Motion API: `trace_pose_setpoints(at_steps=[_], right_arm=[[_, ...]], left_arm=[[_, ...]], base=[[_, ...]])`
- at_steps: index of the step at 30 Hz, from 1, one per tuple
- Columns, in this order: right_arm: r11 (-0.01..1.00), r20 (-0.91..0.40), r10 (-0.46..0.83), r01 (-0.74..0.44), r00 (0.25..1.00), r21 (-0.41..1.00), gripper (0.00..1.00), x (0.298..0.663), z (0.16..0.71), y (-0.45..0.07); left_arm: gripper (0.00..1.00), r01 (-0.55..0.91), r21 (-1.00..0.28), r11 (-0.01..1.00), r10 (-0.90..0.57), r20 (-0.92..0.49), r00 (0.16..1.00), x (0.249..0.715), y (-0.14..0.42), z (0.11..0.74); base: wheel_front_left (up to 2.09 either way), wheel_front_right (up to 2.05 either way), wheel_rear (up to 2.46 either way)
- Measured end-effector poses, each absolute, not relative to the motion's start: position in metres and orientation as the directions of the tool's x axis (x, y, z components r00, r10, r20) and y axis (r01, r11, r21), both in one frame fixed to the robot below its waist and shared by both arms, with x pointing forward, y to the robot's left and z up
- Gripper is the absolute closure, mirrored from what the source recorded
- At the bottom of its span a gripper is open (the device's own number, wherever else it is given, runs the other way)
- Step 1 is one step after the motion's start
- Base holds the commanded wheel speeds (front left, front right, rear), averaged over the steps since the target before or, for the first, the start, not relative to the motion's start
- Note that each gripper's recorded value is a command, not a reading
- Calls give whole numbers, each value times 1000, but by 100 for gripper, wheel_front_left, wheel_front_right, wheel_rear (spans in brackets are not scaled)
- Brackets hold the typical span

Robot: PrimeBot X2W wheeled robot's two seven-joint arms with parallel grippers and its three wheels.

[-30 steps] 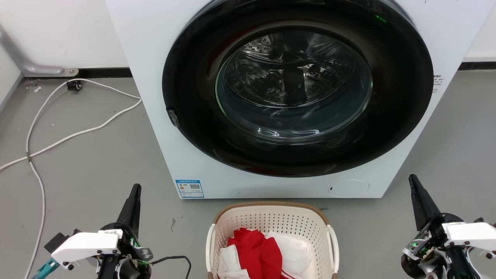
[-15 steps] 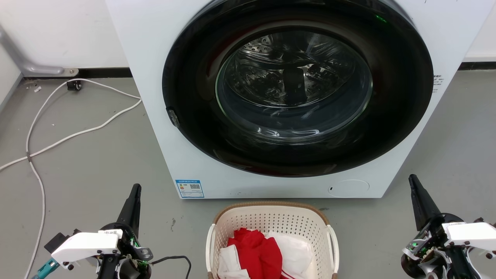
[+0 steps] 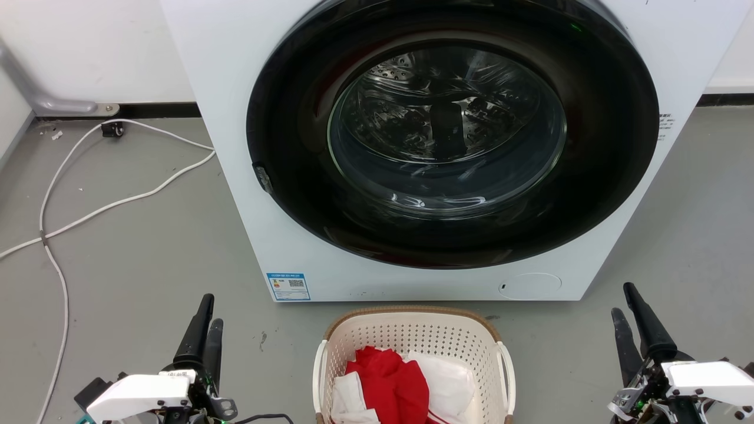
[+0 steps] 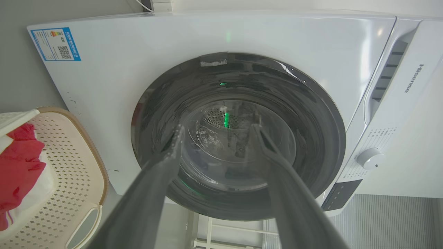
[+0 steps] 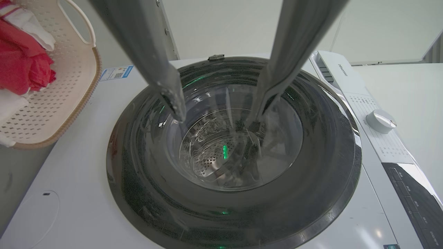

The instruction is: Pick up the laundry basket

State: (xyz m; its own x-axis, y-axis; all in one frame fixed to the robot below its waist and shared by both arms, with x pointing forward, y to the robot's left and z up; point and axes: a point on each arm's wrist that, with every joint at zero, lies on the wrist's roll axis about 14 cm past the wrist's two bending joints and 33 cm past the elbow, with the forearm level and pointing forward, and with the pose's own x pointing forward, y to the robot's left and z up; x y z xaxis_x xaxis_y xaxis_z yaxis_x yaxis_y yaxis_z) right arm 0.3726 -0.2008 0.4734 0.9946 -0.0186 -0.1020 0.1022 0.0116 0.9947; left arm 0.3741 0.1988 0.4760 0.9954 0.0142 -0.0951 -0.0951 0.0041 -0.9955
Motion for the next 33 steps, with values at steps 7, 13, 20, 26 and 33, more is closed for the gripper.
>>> trace_pose_setpoints(at_steps=[7,13,20,26,33], right_arm=[[145,-77,-30,81,997,986,0,375,483,-202],[282,-46,-24,51,999,958,0,378,493,-198],[437,-17,-15,22,1000,899,0,380,502,-193],[547,-9,-10,12,1000,837,0,378,504,-191],[645,18,-2,-12,1000,764,0,379,510,-187]], left_arm=[[0,-80,-991,109,34,-77,996,376,202,483],[0,-69,-972,223,45,-60,997,379,202,491],[0,-55,-932,357,43,-42,998,381,198,500],[0,-45,-887,459,40,-30,999,383,193,505],[0,-39,-827,561,41,-19,999,384,189,509]], base=[[0,0,0],[0,0,0],[0,0,0],[0,0,0],[0,0,0]])
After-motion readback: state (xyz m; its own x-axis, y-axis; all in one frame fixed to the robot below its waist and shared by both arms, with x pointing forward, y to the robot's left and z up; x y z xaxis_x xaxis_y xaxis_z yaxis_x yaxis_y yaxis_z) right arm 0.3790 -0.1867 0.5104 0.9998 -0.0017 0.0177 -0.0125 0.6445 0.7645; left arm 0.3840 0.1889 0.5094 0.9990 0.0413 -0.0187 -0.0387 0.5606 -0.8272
